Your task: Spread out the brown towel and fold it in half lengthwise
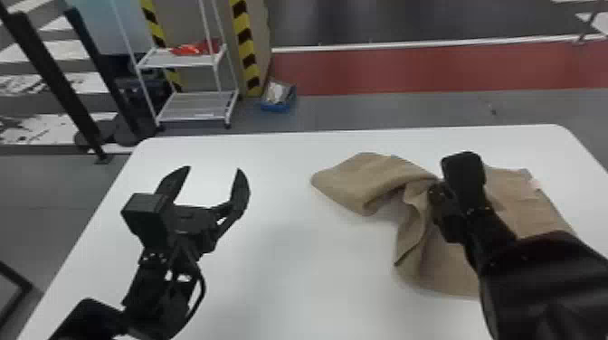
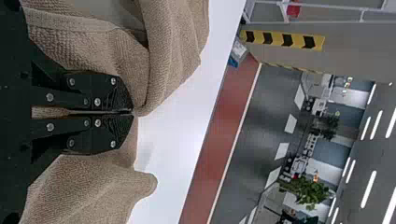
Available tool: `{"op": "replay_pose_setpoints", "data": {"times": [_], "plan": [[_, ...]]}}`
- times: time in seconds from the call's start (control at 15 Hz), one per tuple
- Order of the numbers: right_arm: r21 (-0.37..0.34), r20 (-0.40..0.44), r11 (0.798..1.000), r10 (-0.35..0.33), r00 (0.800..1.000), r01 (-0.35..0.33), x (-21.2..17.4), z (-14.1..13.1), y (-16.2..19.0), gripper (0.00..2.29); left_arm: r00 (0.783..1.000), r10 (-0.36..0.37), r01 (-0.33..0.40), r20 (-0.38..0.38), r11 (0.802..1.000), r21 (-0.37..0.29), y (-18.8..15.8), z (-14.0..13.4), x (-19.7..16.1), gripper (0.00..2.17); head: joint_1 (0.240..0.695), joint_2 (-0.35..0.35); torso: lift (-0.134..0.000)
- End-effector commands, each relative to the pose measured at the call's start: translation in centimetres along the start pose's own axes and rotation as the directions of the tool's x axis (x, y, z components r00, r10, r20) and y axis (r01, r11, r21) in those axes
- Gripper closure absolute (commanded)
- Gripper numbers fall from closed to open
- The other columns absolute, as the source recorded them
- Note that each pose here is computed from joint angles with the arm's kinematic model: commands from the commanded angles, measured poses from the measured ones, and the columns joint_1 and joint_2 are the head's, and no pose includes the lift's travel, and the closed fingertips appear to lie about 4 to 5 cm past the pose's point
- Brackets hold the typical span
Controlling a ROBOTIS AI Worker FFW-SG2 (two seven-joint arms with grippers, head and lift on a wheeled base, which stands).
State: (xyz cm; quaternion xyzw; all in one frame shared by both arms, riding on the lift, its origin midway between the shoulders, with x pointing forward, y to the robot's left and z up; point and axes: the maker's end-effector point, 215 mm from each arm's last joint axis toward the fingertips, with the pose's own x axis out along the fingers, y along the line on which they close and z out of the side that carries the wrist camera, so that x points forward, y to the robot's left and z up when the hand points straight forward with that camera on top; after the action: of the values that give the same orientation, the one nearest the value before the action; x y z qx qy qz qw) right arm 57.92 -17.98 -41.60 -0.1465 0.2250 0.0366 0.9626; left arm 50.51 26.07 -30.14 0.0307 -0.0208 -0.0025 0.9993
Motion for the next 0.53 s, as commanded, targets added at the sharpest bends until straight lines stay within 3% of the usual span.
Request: {"op": "replay_pose_setpoints", "data": {"times": [0.0,0.13,0.27,0.47], "plan": [[0.021,-0.050,0.999,-0.032,0.998,0.033,0.4,-2.0,-2.0,0.02,1.000,0.000,0.000,0.002,1.000,-0.001,-0.1,0.1,0.0,0.08,0.695,0.088,-0.125],[0.077,-0.054,0.996,-0.048,0.997,0.052,-1.2,-3.3,-3.7,0.01,1.000,0.003,-0.003,-0.001,1.000,0.002,0.1,-0.1,-0.1,0.08,0.695,0.068,-0.125],[0.129,0.011,0.991,-0.034,0.999,0.032,-3.6,-1.1,-4.2,0.03,1.000,0.007,-0.007,-0.008,1.000,0.001,0.3,-0.5,-0.1,0.08,0.695,0.045,-0.125],[0.123,0.090,0.992,-0.003,0.996,-0.008,-6.1,2.9,-2.7,0.10,1.000,-0.007,0.007,-0.007,1.000,-0.004,-0.5,-0.5,0.0,0.08,0.695,0.044,-0.125]]}}
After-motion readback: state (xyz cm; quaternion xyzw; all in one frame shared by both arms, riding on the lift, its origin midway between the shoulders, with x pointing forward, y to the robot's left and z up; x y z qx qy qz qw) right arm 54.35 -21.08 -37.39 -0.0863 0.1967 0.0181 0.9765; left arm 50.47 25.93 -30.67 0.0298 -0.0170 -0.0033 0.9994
